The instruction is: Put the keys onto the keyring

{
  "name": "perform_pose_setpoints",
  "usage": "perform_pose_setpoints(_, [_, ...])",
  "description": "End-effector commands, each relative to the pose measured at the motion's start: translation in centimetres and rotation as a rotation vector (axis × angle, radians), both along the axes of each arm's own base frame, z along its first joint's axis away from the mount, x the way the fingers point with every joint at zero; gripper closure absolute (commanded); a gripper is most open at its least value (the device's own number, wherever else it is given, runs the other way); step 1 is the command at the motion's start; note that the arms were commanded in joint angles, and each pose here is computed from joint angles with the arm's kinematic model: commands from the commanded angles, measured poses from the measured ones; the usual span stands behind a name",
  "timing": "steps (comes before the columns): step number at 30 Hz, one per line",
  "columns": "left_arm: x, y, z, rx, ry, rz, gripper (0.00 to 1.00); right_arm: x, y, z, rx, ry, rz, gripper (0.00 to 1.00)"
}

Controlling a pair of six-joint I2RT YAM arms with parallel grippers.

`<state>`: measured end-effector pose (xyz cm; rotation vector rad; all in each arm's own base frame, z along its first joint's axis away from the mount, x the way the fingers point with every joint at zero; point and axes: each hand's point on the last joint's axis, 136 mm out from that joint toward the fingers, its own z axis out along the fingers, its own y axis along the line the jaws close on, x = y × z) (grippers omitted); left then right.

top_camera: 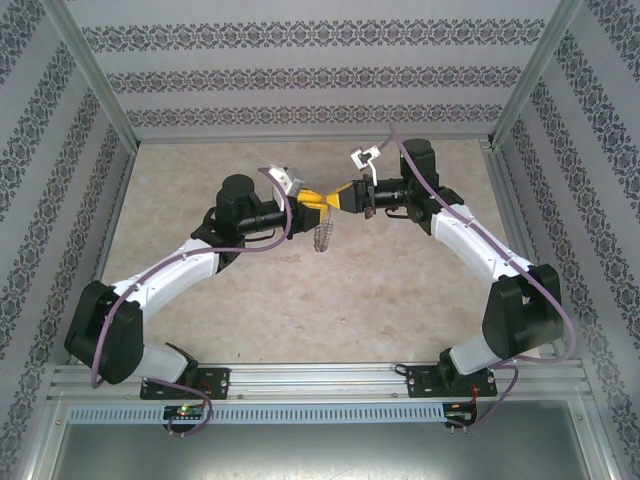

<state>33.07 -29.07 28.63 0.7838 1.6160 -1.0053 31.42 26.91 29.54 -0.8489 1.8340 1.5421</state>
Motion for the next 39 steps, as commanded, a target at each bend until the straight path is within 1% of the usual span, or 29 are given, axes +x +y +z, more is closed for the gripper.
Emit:
perform_pose_setpoints(1, [0.1,1.3,2.0,0.001,-0.081,0.093,0.65,0.0,0.4,1.7,0.024,-0.066,0.012,1.00])
perform_pose_setpoints(4, [-0.2,2.3,2.7,0.023,-0.112,0.142,0.64,0.0,0.4,1.6,0.022,-0.064,0.009,1.00])
perform_pose_setpoints(6, [-0.7,2.9,3.6,0.014,-0.131,0.160,0.64,-0.1,0.4,1.7,0.022,-0.067,0.008,1.00])
perform_pose_setpoints(11, [-2.0,2.8,4.7,-0.040,-0.107,0.127,0.63,0.3,0.4,1.3,0.015,-0.062,-0.007,1.00])
perform_pose_setpoints(20, [-2.2,1.5,2.7,-0.101,-0.025,0.207,0.68,0.7,0.3,1.1,0.010,-0.062,-0.031,1.00])
perform_pose_setpoints(25, [-1.3,1.1,1.1,-0.089,0.002,0.275,0.71,0.6,0.3,1.1,0.012,-0.064,-0.034,1.00])
perform_pose_setpoints(33, [-0.1,-0.4,0.0,-0.076,0.019,0.262,0.73,0.3,0.3,1.3,0.015,-0.064,-0.030,1.00])
perform_pose_setpoints(39, [0.1,-0.9,-0.3,-0.086,0.011,0.265,0.73,0.1,0.2,1.2,0.015,-0.063,-0.030,1.00])
